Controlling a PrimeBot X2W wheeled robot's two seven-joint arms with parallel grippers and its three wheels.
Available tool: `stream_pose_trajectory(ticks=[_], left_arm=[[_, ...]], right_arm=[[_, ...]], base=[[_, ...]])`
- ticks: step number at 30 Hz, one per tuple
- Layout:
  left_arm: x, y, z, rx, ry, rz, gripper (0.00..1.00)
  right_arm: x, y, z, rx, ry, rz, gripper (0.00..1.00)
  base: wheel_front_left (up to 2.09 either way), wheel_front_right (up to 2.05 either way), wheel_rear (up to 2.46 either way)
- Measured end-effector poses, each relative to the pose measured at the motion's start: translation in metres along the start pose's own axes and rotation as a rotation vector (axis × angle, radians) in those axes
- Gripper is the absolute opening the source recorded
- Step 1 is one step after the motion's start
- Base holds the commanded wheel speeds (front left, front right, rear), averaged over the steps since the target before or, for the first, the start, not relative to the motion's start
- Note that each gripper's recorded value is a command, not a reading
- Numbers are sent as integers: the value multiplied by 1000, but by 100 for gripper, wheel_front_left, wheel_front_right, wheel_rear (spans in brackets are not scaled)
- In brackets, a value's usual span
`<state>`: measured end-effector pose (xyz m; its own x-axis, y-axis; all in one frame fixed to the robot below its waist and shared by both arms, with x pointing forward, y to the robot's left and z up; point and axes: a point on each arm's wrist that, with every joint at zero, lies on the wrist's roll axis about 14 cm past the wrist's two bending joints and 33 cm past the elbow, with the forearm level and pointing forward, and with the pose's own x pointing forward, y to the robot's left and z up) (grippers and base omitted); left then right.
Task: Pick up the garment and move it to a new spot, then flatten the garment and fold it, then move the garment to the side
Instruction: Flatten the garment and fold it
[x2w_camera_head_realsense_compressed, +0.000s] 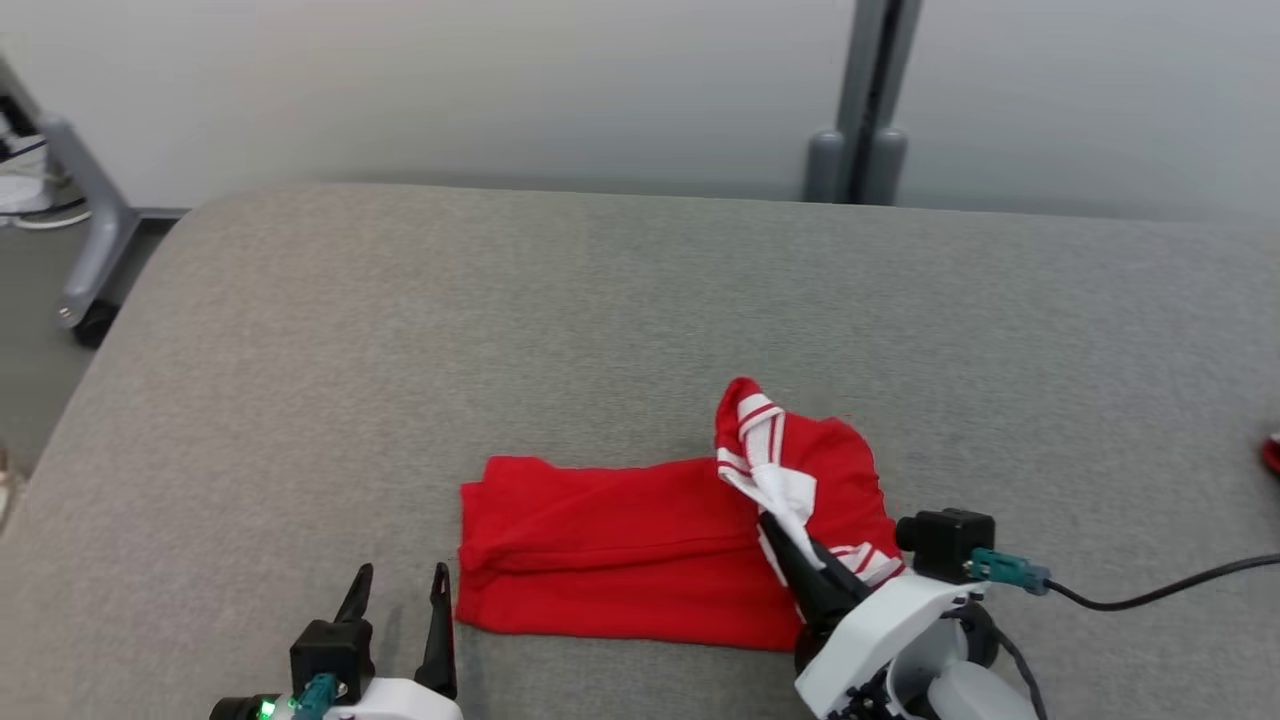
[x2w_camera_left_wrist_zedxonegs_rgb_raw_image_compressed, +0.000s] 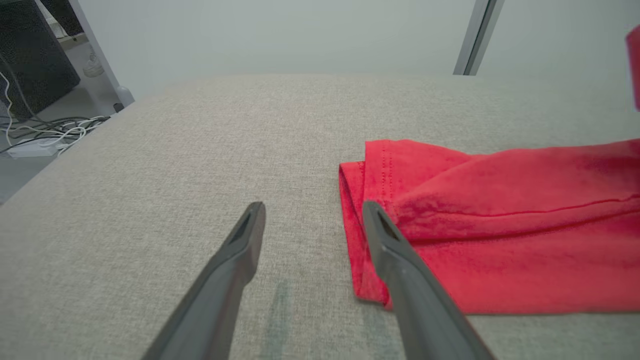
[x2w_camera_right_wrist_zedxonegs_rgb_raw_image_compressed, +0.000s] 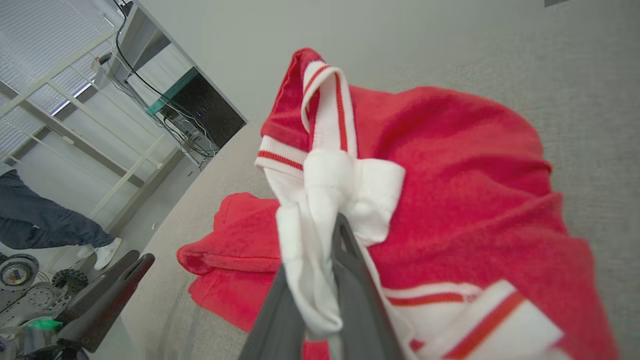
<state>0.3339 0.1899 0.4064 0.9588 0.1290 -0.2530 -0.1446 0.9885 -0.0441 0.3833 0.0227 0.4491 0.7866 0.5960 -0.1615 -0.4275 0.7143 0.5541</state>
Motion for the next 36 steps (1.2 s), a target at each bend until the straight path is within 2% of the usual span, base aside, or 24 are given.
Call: stream_pose_trajectory(ticks=[7,18,19,20,25,28,32,36], left_arm=[[-19,20,-2,-3,-6,56,100],[-42,44,-5,-13,-4,140,100],[-43,44,-6,-13,-3,142,100],[-43,44,-6,-13,-2,143,100],[-37,40,-3,-6,-8,129,100],[-31,35,0,-4,-13,115,100],[-21,29,5,-1,-25,94,100],[-11,21,11,1,-37,69,100]], right_arm=[[30,64,-22,-1,96,201,0],[58,112,-47,-31,186,346,0],[60,113,-48,-30,187,347,38],[62,112,-48,-25,188,342,100],[68,103,-32,-29,143,312,100],[74,86,-4,-34,60,259,100],[71,50,31,-73,-55,157,100],[50,3,47,-101,-130,24,100]], base=[[0,0,0],[0,0,0],[0,0,0],[0,0,0],[0,0,0],[0,0,0],[0,0,0],[0,0,0]])
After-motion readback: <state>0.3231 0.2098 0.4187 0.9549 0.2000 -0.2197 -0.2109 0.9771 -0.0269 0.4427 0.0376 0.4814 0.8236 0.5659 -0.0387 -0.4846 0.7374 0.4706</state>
